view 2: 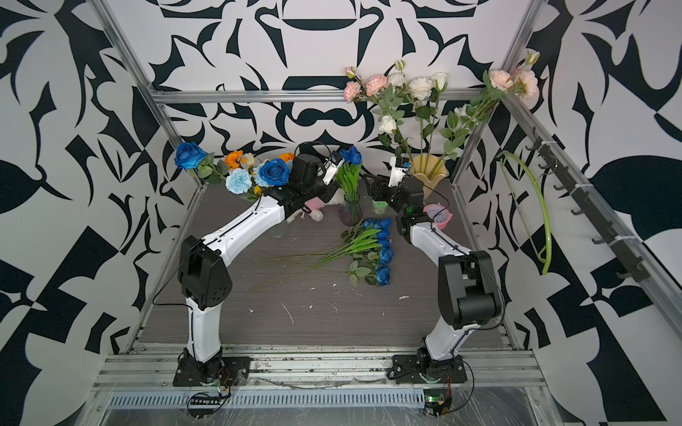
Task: Pick out blue flowers from the vase
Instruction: Pick up the flower from the vase.
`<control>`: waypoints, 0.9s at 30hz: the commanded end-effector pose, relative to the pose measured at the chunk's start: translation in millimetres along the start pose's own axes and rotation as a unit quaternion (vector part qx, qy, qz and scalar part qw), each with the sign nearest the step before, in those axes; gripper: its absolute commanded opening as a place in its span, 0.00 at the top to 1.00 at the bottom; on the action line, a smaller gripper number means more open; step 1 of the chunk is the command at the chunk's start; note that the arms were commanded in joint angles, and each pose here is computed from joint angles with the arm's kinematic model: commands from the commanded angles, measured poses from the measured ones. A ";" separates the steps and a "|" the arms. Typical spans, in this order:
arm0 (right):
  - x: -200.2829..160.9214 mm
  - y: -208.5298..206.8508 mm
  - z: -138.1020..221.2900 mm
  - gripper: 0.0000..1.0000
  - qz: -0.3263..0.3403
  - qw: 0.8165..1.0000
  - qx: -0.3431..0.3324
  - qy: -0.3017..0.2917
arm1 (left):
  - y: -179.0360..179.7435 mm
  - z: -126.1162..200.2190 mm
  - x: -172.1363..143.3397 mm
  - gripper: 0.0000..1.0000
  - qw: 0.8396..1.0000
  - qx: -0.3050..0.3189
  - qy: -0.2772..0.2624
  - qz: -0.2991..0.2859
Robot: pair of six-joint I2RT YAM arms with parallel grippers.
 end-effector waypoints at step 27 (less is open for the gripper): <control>12.9 -1.5 -58.7 0.67 -0.001 0.991 0.130 0.043 | 9.2 8.8 14.4 0.48 1.000 0.013 -0.014 -0.004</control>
Point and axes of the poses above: each gripper's point midway between its finger pads, its own z axis back along the fingers, its own y axis along the line the jaws close on, x = y × z, the point moved 6 cm from there along z, back along the fingers, and after that the axes turned 3 degrees about -z, right-handed, at the moved point
